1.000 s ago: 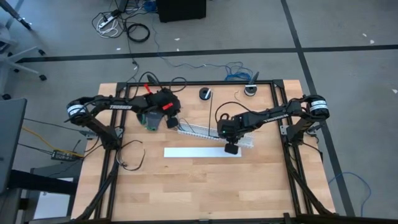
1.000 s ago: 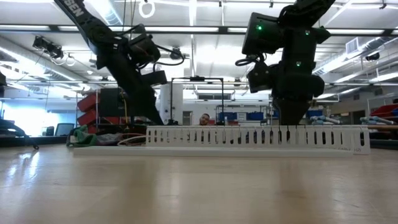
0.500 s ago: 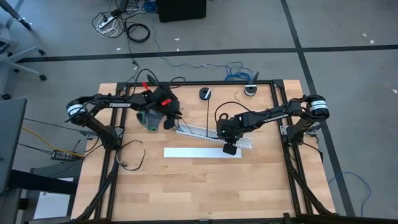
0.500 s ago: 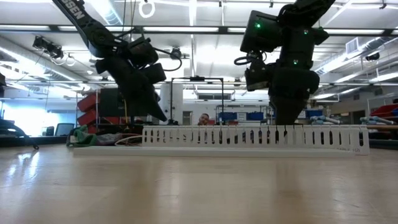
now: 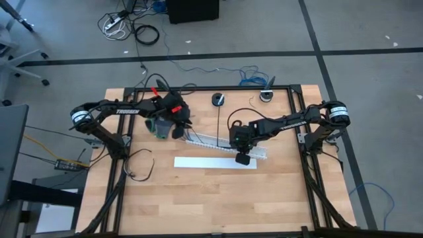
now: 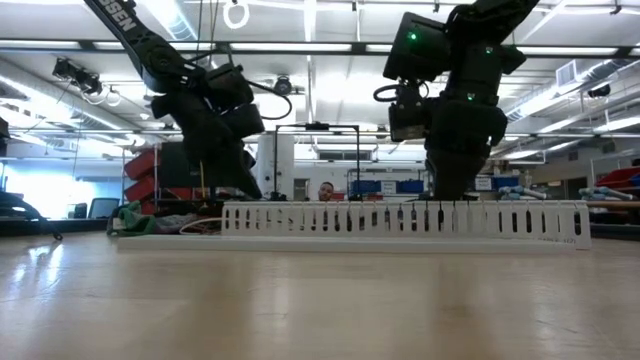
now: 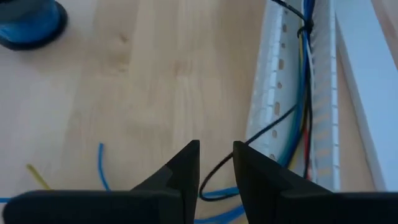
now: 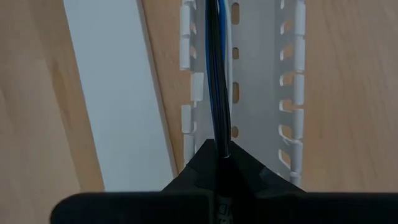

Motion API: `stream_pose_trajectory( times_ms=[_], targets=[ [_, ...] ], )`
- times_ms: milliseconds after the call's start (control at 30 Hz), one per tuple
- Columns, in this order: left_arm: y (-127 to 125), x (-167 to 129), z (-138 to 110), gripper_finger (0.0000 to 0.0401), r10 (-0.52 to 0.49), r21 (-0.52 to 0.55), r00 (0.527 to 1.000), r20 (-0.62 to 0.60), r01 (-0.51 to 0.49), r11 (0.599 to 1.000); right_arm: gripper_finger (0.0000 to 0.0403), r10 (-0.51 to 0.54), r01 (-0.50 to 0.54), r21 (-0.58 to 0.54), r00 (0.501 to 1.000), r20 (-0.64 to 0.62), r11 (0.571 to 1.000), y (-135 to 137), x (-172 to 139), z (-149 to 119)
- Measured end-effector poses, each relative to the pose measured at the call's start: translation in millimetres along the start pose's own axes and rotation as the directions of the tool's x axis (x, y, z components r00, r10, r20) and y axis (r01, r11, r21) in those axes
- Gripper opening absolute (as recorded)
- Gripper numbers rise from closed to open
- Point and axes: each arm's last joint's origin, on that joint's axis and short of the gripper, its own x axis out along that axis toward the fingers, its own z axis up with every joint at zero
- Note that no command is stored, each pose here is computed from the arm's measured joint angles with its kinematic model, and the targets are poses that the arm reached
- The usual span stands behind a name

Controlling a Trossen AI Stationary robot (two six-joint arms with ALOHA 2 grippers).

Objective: Ziptie cables
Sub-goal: Put the ziptied cables into the white cable duct

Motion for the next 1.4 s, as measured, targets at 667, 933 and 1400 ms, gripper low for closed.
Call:
stream_pose_trajectory(
  times_ms=[667,933,1400],
  targets=[
    [-2.5,0.3,-3.9,0.0090,-0.025,-0.014,0.999,-0.038,0.025,1.000,0.0008,0.003,-0.003,-0.012,1.000,0.014,1.000,0.3,0.0,1.3],
    [-2.9,0.4,-4.4,0.0090,-0.030,-0.016,0.999,-0.043,0.029,0.999,0.0008,0.018,-0.018,-0.019,1.000,0.021,1.000,0.8,0.0,2.2],
    [-3.2,3.7,-8.2,0.0090,-0.047,-0.032,0.996,-0.071,0.044,0.999,0.0008,0.028,-0.026,-0.038,0.999,0.042,0.999,1.5,-0.1,4.4]
  ],
)
